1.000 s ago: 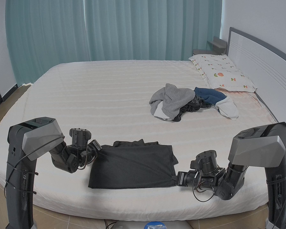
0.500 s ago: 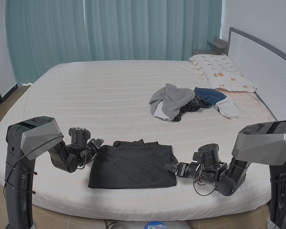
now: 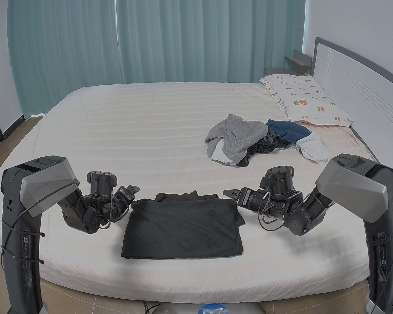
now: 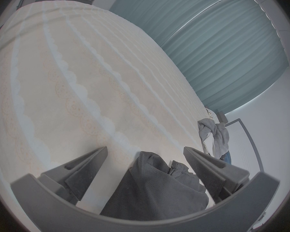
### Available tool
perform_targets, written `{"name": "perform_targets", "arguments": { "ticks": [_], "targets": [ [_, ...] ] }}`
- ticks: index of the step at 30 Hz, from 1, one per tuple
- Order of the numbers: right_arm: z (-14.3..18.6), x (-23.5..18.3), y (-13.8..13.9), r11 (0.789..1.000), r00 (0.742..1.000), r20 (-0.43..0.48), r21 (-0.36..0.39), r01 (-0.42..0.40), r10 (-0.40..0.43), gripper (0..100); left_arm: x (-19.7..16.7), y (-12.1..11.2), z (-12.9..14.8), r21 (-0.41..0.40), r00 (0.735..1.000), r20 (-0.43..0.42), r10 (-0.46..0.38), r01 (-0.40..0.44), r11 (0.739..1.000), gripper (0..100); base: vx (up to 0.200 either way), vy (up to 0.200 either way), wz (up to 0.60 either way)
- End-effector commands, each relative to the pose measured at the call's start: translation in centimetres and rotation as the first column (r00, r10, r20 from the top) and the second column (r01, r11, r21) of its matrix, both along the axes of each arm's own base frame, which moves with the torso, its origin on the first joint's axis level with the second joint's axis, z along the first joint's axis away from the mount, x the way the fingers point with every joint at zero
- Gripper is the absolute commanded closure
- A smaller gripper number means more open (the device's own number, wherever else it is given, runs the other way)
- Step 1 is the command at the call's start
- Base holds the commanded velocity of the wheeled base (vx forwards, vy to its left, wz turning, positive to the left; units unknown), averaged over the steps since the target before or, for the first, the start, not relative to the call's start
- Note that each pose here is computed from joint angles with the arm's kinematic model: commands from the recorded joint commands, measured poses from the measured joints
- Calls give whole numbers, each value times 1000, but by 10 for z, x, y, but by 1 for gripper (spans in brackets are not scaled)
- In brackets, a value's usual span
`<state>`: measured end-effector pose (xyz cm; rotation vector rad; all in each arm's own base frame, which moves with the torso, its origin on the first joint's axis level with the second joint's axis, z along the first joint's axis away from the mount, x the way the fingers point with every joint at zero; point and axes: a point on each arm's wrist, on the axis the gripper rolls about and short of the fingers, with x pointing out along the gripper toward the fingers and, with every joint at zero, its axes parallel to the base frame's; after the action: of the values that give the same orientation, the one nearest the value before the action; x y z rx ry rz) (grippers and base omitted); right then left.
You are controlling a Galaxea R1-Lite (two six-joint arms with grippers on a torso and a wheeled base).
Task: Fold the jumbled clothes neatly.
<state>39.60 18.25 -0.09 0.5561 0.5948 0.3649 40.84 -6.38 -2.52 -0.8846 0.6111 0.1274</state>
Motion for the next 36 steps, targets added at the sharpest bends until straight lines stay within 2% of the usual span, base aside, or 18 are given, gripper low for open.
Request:
{"name": "perform_targets", "arguments": {
  "ticks": [1,12,14,15,20,28,32,36],
  "targets": [
    [-26,17,-2,1000,999,-41,17,-4,5,0,-2,4,7,-16,1000,9,-3,3,1000,0,0,0,0],
    [-35,25,-3,999,998,-51,33,-22,23,0,-3,4,7,-17,1000,7,-2,2,1000,0,0,0,0],
    [-37,25,-2,997,997,-57,48,-53,55,0,-3,4,6,-17,1000,6,-2,2,1000,0,0,0,0],
    [-37,26,-2,997,996,-59,53,-63,67,100,-2,4,6,-17,1000,7,-1,1,1000,0,0,0,0],
    [-43,28,7,996,996,-51,54,-76,79,100,-3,4,6,-16,1000,6,-3,3,1000,0,0,0,0],
    [-42,30,2,996,997,-50,61,-61,64,100,-3,4,6,-15,1000,6,-4,4,1000,0,0,0,0],
    [-36,35,-1,999,1000,-17,52,-4,5,100,-3,4,5,-14,1000,5,-3,3,1000,0,0,0,0],
    [-32,43,-8,995,999,-14,87,50,-49,100,-3,3,5,-10,1000,4,-5,5,1000,0,0,0,0]
  ]
}}
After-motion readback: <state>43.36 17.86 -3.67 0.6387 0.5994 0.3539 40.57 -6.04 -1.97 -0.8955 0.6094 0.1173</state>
